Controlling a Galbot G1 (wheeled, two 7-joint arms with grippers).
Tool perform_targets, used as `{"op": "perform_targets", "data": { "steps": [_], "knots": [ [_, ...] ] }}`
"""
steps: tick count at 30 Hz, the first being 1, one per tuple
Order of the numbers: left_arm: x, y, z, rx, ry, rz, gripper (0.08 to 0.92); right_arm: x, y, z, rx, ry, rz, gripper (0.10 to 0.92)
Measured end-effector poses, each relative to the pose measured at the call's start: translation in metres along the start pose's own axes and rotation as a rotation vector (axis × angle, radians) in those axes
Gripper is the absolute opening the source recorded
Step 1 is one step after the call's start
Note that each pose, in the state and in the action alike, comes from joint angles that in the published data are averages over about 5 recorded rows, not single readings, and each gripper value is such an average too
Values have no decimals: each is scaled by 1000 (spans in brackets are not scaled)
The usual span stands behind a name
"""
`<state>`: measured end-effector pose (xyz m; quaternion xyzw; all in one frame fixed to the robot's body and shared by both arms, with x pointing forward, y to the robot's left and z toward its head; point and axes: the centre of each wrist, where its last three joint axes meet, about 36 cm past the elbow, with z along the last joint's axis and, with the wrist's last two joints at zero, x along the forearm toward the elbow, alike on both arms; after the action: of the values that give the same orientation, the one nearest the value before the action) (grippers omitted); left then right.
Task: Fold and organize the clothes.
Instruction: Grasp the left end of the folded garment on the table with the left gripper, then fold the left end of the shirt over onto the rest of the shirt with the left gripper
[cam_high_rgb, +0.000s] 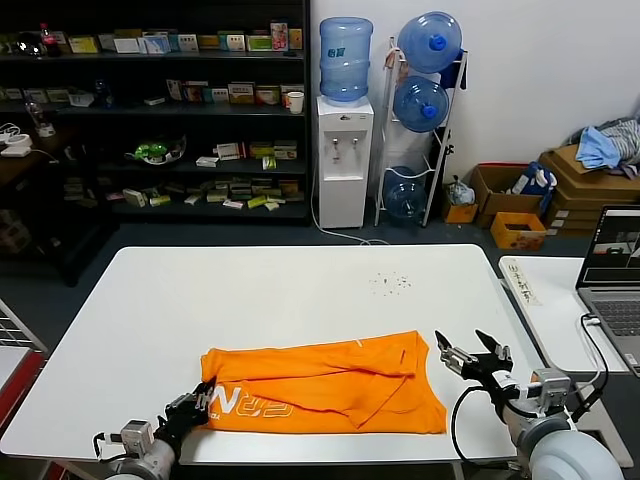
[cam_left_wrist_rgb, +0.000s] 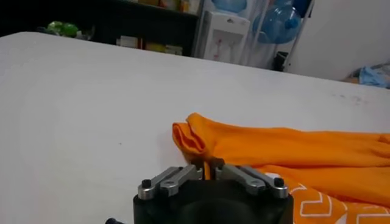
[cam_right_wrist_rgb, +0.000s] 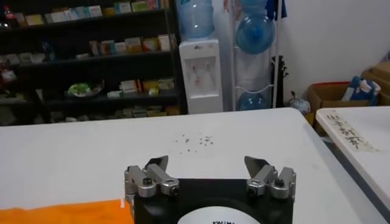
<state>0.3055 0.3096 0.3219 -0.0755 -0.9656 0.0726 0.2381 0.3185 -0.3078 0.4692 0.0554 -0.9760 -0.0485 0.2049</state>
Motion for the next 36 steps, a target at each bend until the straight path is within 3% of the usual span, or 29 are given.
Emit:
{"op": "perform_targets", "data": {
  "steps": [3,15,21,30,36],
  "knots": [
    [1,-1,-4,2,-7,0,108,-2,-1,0,-1,-5,2,823],
    [9,12,-31,-74,-66,-30,107,-14,-1,3,-12,-25,6,823],
    [21,51,-55,-204,-84,-121,107,-23,0,4,-15,-31,6,823],
    [47,130,-98,-422,-93,-319,107,-35,5,5,-16,-42,-1,823],
    [64,151,-120,-509,-107,-395,107,-40,8,5,-14,-45,-6,823]
  ]
}}
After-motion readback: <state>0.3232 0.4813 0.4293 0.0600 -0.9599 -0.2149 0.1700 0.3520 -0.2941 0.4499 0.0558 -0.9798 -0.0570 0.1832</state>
